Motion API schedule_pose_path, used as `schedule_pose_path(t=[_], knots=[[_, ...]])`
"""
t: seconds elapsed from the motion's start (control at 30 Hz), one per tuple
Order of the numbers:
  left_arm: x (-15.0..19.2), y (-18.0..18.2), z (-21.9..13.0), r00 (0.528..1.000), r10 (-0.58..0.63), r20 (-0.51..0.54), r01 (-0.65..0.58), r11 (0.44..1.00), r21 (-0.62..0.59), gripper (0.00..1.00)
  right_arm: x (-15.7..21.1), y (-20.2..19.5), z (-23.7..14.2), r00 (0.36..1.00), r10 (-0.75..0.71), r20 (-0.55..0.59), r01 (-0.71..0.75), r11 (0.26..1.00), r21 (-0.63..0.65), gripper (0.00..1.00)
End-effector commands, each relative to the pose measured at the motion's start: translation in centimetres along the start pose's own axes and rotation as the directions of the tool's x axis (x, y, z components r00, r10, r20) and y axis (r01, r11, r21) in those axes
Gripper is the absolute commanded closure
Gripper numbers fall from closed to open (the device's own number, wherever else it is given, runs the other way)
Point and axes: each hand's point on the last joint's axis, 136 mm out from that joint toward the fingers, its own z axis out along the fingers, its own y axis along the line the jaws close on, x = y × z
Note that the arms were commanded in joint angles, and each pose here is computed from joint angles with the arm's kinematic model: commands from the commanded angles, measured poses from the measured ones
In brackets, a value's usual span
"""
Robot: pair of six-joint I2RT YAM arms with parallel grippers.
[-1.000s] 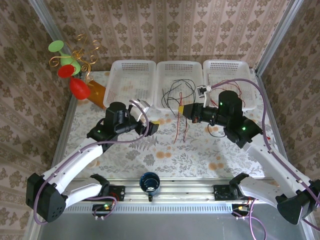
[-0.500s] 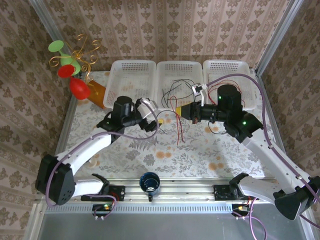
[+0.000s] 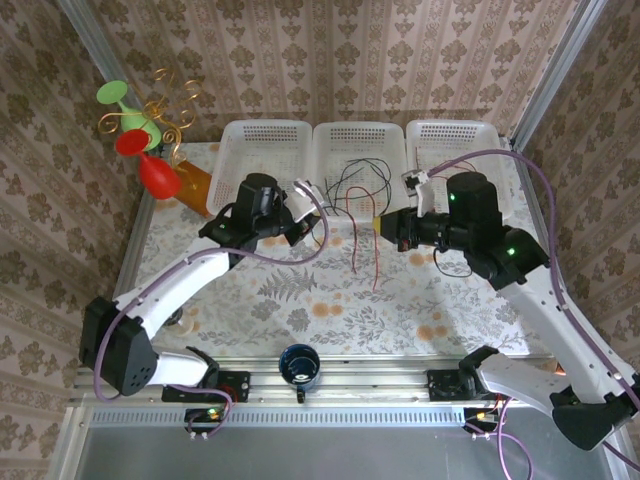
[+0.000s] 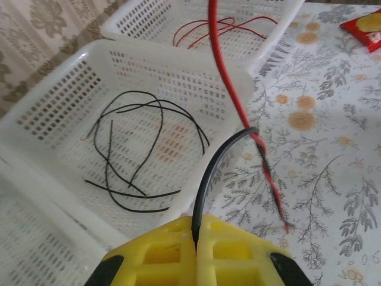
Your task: Untangle the cables
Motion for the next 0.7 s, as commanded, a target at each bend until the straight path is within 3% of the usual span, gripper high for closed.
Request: schedule_pose_path(t=[0.0,0.17,0.3,0.43,0.67], knots=[[-0.9,2.2,-2.5,0.996,0.063,-0.065,-0.075,0.98,-0.186,1.0,1.0,-4.9,-2.8,1.0,-0.024,-0.007,0.025,0.95,0.312,1.0],[-0.8,4.6,-5.3,0.99,0.008,-0.139,-0.059,0.928,-0.368,1.0,1.0,-10.0,-7.0,0.998,-0.057,0.037,0.022,0.792,0.611,1.0],[-0.9,5.1,-7.7,0.993,-0.03,-0.119,-0.026,0.896,-0.444,1.0,0.7,-12.6,-10.6,0.994,-0.092,0.067,0.007,0.639,0.769,1.0],[-0.1,5.6,-10.0,0.991,-0.061,-0.116,-0.007,0.858,-0.513,1.0,0.6,-14.4,-13.1,0.991,-0.101,0.087,-0.021,0.53,0.848,1.0],[2.7,7.9,-15.5,0.966,-0.18,-0.187,0.002,0.726,-0.688,1.0,0.9,-16.9,-16.5,0.983,-0.063,0.175,-0.135,0.406,0.904,1.0]])
